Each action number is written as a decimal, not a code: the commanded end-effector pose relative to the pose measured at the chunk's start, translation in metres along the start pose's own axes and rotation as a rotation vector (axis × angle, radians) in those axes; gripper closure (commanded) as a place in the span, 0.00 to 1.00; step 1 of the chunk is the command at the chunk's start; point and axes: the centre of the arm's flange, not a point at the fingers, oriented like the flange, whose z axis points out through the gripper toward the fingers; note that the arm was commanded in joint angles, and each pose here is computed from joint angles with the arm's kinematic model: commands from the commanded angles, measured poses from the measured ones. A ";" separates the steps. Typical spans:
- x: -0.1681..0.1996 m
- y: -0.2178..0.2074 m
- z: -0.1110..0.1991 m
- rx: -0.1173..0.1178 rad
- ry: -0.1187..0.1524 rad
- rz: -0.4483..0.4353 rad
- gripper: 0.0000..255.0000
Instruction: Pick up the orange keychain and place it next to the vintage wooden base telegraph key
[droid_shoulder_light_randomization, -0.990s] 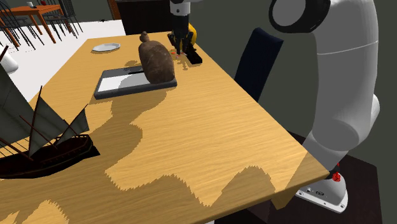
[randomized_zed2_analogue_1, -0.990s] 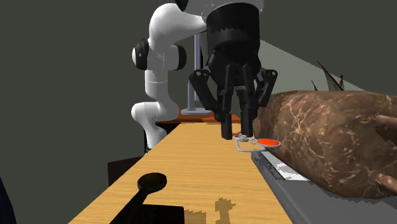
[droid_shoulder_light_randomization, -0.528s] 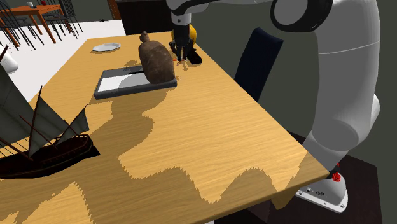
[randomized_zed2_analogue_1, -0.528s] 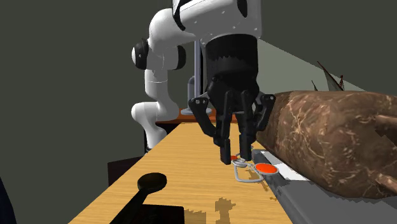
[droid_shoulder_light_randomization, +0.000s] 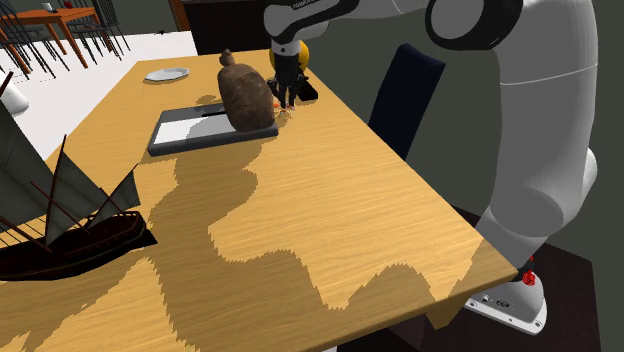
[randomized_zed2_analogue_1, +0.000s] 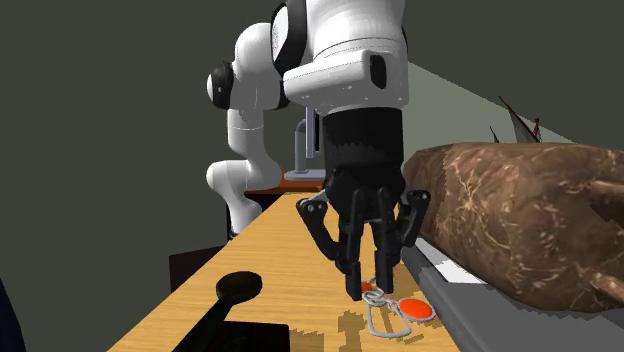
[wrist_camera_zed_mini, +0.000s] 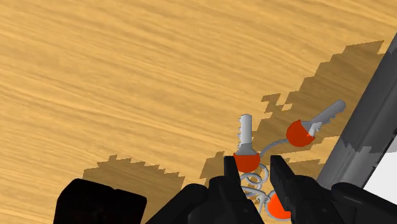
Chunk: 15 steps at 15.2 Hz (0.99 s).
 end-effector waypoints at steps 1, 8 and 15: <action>0.001 0.000 0.010 0.000 0.001 0.000 1.00; 0.001 0.000 0.010 0.000 0.000 0.000 1.00; 0.001 0.000 0.010 0.000 0.001 0.000 0.00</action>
